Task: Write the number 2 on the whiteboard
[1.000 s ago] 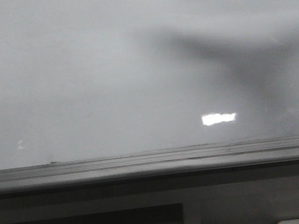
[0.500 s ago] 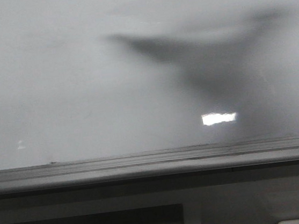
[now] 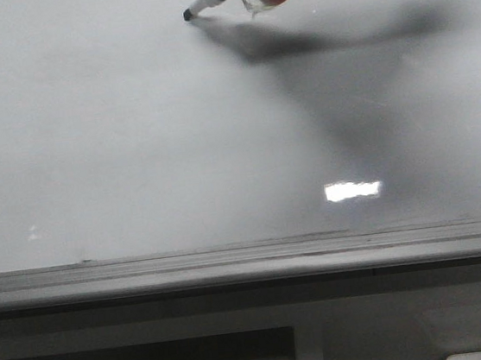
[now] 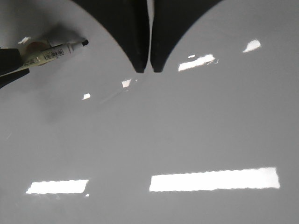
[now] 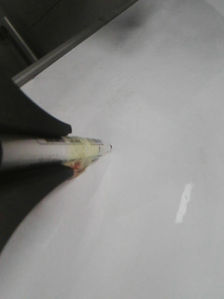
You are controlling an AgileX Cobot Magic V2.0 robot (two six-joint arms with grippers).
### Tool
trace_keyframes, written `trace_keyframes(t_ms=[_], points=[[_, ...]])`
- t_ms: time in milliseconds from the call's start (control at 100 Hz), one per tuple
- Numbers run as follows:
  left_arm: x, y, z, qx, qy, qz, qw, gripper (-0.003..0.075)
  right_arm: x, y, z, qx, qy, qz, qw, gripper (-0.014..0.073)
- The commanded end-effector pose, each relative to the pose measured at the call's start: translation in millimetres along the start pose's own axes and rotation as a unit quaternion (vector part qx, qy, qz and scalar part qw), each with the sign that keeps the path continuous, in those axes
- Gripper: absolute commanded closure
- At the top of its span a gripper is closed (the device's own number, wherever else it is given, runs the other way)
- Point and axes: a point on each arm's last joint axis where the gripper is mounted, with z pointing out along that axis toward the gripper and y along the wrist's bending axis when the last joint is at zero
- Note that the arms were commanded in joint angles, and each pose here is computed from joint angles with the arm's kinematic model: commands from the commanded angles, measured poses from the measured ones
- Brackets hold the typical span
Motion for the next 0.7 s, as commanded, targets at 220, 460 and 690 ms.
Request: trace_keyframes(t_ms=[220,460,690], points=[[-11.9,3.6,0.2,-0.02,-0.03,-0.004,0.999,0.0741,-16.8,-11.9,-17.3,0.08,-0.058,0.01,0.995,0.0657],[-11.9,3.6,0.2,-0.02,-0.03,-0.004,0.999,0.0741,6.2,-13.6,-28.4,0.103,-0.05,0.041,0.993,0.0657],[-11.9,3.6,0.2,-0.02,-0.03,-0.004,0.999,0.0741,29.5,-4.1,-26.8,0.053,-0.013,0.057,0.997,0.0657]])
